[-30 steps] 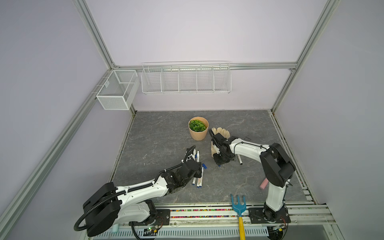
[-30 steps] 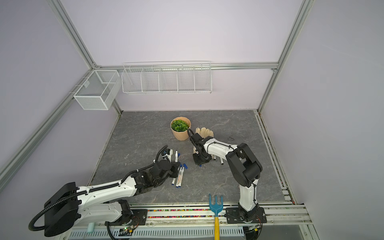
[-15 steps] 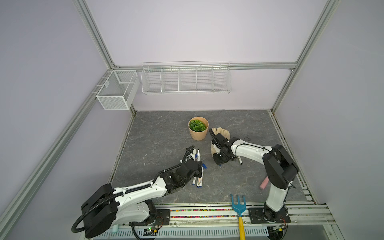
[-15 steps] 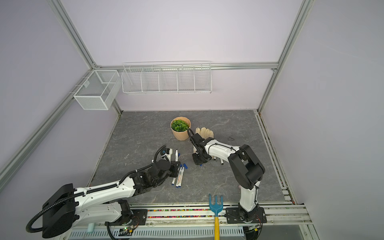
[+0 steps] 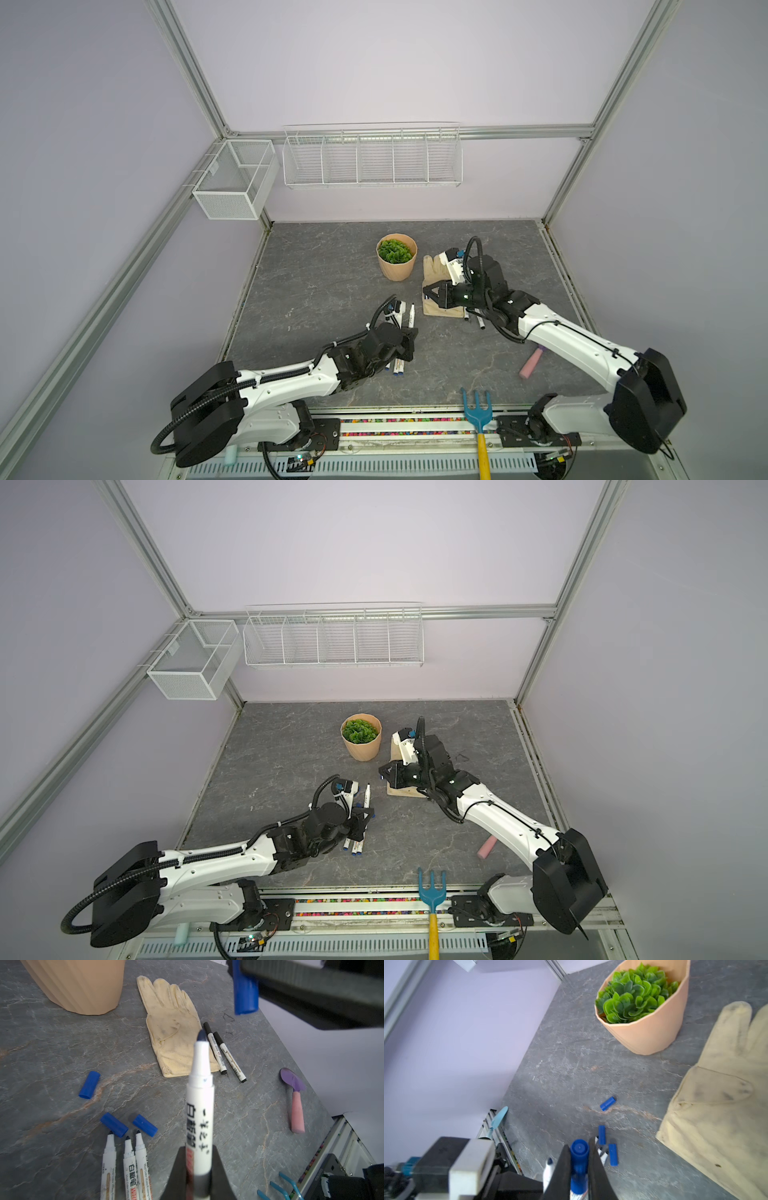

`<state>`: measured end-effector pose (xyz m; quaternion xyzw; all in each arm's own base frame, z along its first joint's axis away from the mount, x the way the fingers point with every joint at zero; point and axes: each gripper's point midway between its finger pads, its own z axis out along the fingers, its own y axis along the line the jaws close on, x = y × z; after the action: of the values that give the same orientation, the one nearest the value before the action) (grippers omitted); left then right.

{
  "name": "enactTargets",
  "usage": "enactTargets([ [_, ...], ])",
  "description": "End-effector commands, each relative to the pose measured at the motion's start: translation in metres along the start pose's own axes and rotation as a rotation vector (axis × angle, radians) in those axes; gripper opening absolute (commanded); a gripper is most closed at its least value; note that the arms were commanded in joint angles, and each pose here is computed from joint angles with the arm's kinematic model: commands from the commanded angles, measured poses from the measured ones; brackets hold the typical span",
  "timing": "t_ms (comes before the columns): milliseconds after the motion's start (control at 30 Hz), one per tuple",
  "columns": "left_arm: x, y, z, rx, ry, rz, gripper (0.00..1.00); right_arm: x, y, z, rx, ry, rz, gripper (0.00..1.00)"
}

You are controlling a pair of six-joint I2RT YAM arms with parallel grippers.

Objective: Insert the pens into the pen caps
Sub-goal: 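Carry the blue cap over the upright marker held by the left gripper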

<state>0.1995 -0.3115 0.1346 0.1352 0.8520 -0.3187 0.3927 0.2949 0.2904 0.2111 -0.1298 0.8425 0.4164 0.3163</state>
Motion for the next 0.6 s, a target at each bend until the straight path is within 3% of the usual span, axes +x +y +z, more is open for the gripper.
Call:
enactTargets([
  [0, -0.008, -0.016, 0.002, 0.046, -0.010, 0.031, 0.00, -0.012, 0.024, -0.002, -0.115, -0.052, 0.006, 0.07],
  [567, -0.009, -0.022, 0.006, 0.046, -0.001, 0.061, 0.00, 0.009, 0.013, 0.013, -0.015, 0.053, -0.060, 0.07],
])
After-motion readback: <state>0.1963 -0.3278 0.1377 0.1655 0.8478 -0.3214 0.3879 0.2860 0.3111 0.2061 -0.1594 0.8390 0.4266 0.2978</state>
